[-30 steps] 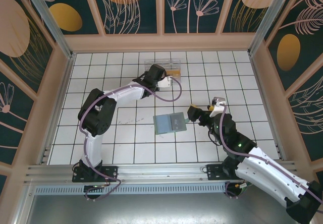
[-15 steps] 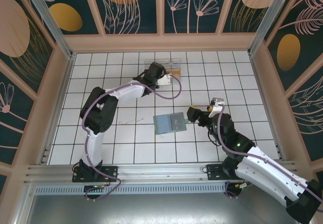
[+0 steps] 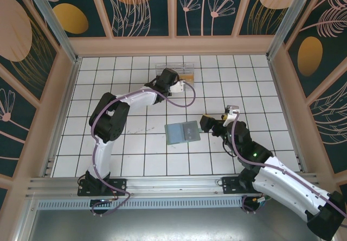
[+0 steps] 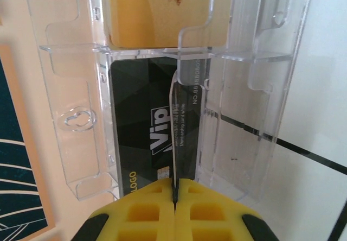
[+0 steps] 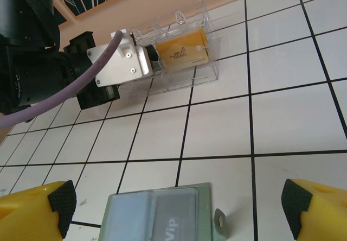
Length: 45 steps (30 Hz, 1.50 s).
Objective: Take the credit cards out of the card holder
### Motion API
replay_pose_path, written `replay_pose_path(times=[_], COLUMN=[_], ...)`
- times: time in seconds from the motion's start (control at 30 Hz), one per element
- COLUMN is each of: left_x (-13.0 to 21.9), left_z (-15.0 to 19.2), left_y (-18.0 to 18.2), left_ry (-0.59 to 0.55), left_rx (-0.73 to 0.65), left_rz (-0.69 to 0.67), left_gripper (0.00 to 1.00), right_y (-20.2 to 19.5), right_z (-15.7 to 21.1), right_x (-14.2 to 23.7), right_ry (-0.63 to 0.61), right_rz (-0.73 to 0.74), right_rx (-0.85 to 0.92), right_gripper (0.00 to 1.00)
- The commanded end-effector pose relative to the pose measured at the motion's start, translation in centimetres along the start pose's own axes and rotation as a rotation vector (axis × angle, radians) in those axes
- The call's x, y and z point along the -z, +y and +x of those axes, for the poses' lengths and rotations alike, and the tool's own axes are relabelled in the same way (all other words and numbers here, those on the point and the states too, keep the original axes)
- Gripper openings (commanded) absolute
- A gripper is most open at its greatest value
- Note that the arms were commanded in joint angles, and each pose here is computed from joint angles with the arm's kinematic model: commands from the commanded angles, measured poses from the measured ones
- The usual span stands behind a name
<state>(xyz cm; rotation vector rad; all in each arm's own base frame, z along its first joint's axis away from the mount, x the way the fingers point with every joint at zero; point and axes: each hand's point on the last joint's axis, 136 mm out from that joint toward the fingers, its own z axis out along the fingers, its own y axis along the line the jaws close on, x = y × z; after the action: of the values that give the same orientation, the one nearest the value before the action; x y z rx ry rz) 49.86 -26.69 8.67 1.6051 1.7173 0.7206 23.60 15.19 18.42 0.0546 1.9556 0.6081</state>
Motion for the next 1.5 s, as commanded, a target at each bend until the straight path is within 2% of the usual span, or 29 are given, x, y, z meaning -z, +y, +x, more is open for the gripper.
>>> replay_pose_path(times=[0.0,0.27,0.33,0.67,0.97,1.27,1.47], left_x=[-1.1,-1.6,-1.7,-1.1,-0.9,2.6,6.7], left_z=[0.1,0.1,0.1,0.4,0.4,-0.7,-1.1], left_y=[-0.3,1.8,2.5,5.3,5.6,8.6,11.6], left_ry=[0.008,0.028,0.032,0.027,0.018,-0.079,-0.181], left_rx=[0.007,0.050,0.062,0.112,0.137,0.305,0.568], left_rz=[0.000,-0.096,-0.119,-0.196,-0.187,-0.197,-0.214], left_gripper=[0.03,0.24,0.40,0.41,0.41,0.46,0.57], right_y=[-0.1,0.0,0.0,0.1,0.0,-0.1,0.0], right_z=[0.2,0.4,0.4,0.5,0.6,0.6,0.8], right_x=[-0.2,-0.3,-0.3,-0.4,-0.6,-0.7,-0.9], right_ry=[-0.007,0.003,0.004,0.008,0.015,0.019,0.038], right_rz=[-0.009,-0.015,-0.015,-0.022,-0.020,-0.014,-0.008], right_rx=[-0.013,-0.011,-0.011,-0.012,-0.010,-0.012,-0.002], right_gripper=[0.99,0.99,0.99,0.99,0.99,0.99,0.99])
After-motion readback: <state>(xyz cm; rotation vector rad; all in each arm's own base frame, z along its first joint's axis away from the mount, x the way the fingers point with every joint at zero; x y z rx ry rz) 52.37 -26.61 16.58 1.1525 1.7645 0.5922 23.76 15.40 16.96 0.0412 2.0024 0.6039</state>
